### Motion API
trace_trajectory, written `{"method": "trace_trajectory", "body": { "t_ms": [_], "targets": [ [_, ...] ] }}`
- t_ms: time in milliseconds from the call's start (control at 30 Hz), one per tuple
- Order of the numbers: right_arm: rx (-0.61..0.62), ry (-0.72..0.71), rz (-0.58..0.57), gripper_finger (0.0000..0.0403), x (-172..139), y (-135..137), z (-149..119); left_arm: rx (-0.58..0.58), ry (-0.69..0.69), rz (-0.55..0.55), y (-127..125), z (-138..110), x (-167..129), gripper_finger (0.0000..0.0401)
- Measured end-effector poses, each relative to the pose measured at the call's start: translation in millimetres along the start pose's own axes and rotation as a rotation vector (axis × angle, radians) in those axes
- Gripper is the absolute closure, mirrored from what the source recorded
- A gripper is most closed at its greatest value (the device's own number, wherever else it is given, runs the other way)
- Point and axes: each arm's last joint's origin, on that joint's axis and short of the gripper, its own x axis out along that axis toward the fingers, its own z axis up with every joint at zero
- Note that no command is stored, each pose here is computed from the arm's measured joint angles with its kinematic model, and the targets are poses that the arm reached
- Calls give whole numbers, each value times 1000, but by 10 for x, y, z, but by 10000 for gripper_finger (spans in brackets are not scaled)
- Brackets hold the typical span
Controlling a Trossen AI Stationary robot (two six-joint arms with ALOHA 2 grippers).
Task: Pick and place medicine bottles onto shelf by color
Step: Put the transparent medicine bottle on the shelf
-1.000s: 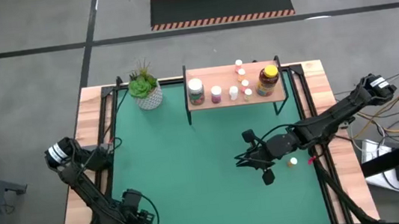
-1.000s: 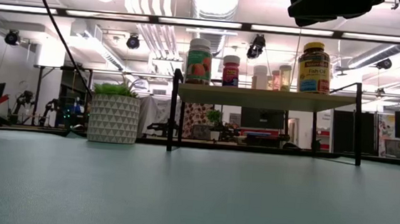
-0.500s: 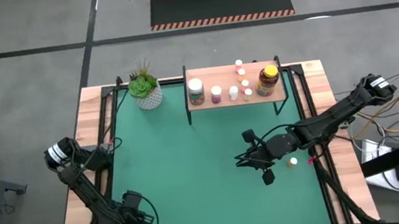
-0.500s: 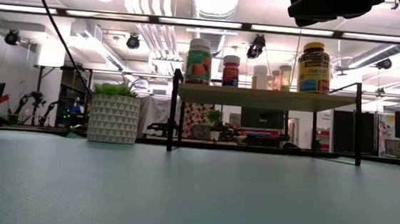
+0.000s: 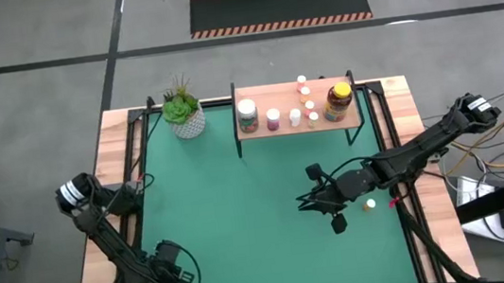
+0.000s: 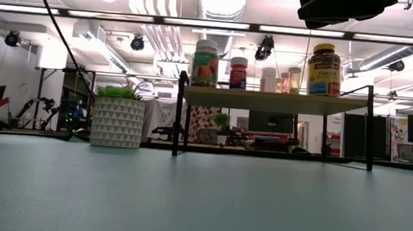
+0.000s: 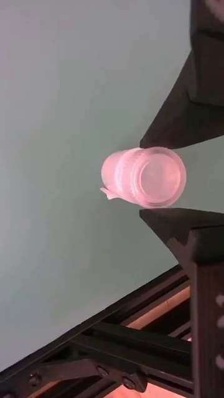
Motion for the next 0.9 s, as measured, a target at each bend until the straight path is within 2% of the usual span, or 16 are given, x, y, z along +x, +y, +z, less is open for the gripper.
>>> {"method": "trace_trajectory", "body": {
  "t_ms": [100,200,333,467,600,733,900],
  "targets": [
    [2,7,1,390,0,1,-7,0,14,-22,-42,16,-42,289],
    [7,42,13,390,-32,17,-34,50,52,-96,-165,80,-211,289],
    [-2,57,36,390,-141,58,-12,159,95,-266,-424,271,-564,289],
    [-47,25,67,390,-291,123,37,304,68,-398,-625,575,-895,289],
    [-93,-21,101,390,-434,199,87,455,3,-487,-725,935,-1162,285],
    [-130,-26,138,390,-515,284,69,545,-75,-584,-759,1349,-1444,283],
    [-153,-37,182,390,-609,392,57,628,-236,-685,-696,1843,-1813,281]
  ]
}}
